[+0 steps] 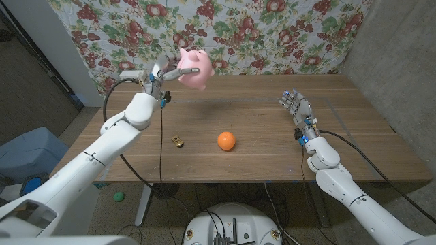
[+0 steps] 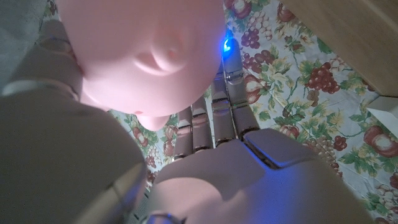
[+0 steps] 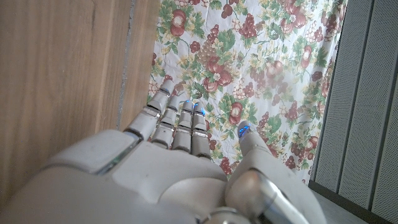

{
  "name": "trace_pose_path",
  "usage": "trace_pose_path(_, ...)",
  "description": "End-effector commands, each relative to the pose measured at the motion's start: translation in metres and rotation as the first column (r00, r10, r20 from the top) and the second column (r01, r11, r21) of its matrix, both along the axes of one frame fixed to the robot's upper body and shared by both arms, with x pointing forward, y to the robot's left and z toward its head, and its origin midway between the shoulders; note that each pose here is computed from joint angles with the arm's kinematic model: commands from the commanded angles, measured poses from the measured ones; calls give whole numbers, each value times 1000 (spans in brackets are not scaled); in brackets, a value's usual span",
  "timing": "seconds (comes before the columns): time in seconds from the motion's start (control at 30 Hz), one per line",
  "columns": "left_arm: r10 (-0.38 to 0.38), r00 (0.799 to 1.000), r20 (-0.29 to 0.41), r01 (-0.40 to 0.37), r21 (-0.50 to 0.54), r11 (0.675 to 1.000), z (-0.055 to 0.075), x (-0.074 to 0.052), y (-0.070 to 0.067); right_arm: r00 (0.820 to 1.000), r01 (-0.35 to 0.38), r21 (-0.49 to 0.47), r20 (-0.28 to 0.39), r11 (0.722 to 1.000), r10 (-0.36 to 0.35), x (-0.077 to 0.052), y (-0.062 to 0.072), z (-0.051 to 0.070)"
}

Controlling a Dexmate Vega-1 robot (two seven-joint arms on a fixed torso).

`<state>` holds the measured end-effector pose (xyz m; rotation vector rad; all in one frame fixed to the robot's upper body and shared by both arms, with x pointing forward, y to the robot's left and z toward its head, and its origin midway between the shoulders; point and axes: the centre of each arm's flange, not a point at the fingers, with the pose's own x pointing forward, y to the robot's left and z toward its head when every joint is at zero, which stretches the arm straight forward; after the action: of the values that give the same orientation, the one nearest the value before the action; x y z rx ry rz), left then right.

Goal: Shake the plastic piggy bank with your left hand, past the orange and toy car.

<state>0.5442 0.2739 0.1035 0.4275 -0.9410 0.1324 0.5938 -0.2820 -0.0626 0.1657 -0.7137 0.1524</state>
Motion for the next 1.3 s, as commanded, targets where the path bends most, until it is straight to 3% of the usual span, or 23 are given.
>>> trace_pose_path(0.03,19,983,181,10,-160,987,-17,-10,8,1000,1,-7,4,1000,-1,-1,3,1)
trace_pose_path(0.33,22,981,191,9,-161,987,-18,-10,10,1000,3,-8,7,1000,-3,-2,6,3)
trace_pose_path(0.67,26,991,131,-9,-128,992,-16,-8,13,1000,1,-9,4,1000,-1,-2,9,4)
trace_pose_path(0.83,22,1000,0,-22,-53,998,-10,-4,14,1000,3,-11,3,1000,-3,-1,11,4)
trace_pose_path(0.9,40,996,-75,-40,3,999,-5,-3,14,1000,1,-9,4,1000,-1,-1,12,4)
trace_pose_path(1.03,51,986,-159,-40,75,996,0,2,14,1000,5,-13,5,1000,-5,0,13,5)
trace_pose_path(1.3,75,963,-258,-28,181,983,7,9,15,1000,8,-8,2,1000,-8,0,16,5)
